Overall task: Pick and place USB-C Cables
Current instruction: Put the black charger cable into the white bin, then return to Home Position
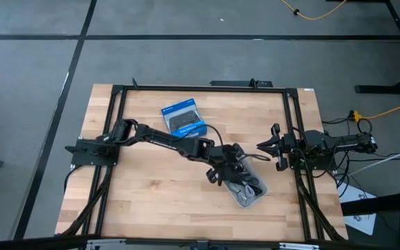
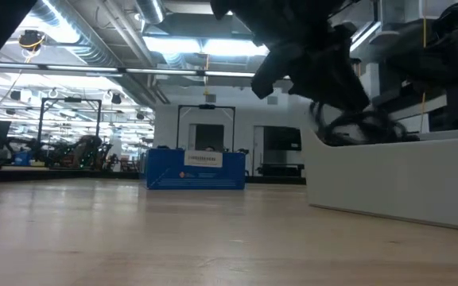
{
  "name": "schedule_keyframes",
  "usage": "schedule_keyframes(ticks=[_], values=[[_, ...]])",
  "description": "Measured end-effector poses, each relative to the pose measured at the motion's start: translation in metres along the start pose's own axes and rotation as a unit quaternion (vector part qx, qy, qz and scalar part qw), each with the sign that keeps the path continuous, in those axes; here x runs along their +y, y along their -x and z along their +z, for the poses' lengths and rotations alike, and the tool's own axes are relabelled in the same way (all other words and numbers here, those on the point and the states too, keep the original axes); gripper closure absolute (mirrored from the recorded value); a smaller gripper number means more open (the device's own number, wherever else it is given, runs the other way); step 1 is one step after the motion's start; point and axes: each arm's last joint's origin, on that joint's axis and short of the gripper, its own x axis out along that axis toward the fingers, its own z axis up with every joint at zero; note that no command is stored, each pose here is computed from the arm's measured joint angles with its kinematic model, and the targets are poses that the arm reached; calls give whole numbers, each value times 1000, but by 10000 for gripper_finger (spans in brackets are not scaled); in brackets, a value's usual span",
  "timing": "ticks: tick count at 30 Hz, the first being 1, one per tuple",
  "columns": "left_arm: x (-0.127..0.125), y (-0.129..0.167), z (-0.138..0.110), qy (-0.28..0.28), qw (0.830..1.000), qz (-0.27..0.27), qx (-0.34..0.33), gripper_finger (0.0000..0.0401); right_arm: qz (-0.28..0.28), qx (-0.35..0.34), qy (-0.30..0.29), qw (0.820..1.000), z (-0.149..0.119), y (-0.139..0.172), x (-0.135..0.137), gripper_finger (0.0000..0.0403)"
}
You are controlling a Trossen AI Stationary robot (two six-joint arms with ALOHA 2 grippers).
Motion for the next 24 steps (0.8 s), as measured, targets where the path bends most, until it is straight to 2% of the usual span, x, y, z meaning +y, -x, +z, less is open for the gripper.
schedule_keyframes(ticks=[7,12,15,18,20,22,24], values=[[1,4,0,11,999,-6,32,299,0,0,0,1000,0,0,0,358],[3,8,5,5,995,52,84,298,0,0,2,1000,0,0,0,358],[5,15,11,3,985,109,136,299,0,0,3,1000,0,0,0,358],[9,30,19,7,967,171,188,300,0,0,2,1000,0,0,0,358],[5,41,20,2,953,186,237,299,0,0,-1,1000,0,0,0,358],[3,54,17,20,952,167,257,299,0,0,1,1000,0,0,0,358],[4,71,10,78,955,120,259,301,0,0,0,1000,0,0,0,358]])
